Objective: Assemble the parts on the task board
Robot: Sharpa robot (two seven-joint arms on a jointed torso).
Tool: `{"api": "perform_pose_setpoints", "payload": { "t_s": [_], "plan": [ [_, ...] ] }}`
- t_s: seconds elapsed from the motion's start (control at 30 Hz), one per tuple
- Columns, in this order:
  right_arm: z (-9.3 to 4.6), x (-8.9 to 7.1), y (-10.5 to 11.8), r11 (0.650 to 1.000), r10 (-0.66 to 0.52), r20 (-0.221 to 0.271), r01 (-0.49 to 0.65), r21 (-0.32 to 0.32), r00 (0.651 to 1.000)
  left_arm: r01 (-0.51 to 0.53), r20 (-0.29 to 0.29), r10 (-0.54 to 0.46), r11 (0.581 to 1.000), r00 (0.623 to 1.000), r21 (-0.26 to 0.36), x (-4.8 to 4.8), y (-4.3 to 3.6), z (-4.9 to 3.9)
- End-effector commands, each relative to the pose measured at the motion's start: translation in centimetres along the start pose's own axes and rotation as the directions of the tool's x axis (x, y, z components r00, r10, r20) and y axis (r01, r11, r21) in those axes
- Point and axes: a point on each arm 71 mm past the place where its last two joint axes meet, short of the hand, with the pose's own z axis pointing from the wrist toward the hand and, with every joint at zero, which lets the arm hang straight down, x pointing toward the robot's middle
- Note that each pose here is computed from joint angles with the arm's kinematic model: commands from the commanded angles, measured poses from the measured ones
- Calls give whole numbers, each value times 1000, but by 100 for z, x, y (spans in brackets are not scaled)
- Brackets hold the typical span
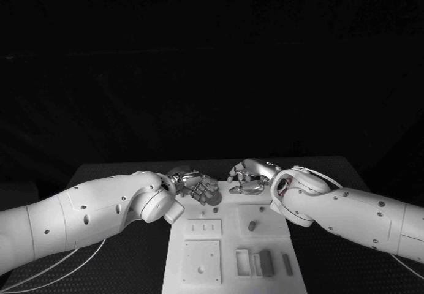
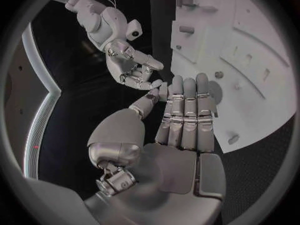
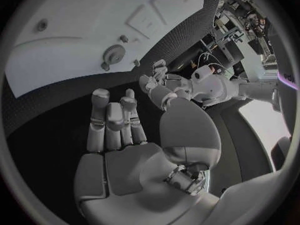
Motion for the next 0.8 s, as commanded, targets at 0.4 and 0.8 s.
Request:
{"api": "perform_pose_setpoints", "payload": {
  "t_s": [0.4,0.8],
  "plan": [
    [-143,-129,-330,997,43,34,-45,58,999,-410,89,410,912,908,-25,-16,304,-196],
    [-185,-151,-384,996,57,33,-59,64,998,-623,132,625,780,770,-55,190,450,-322]
  ]
}}
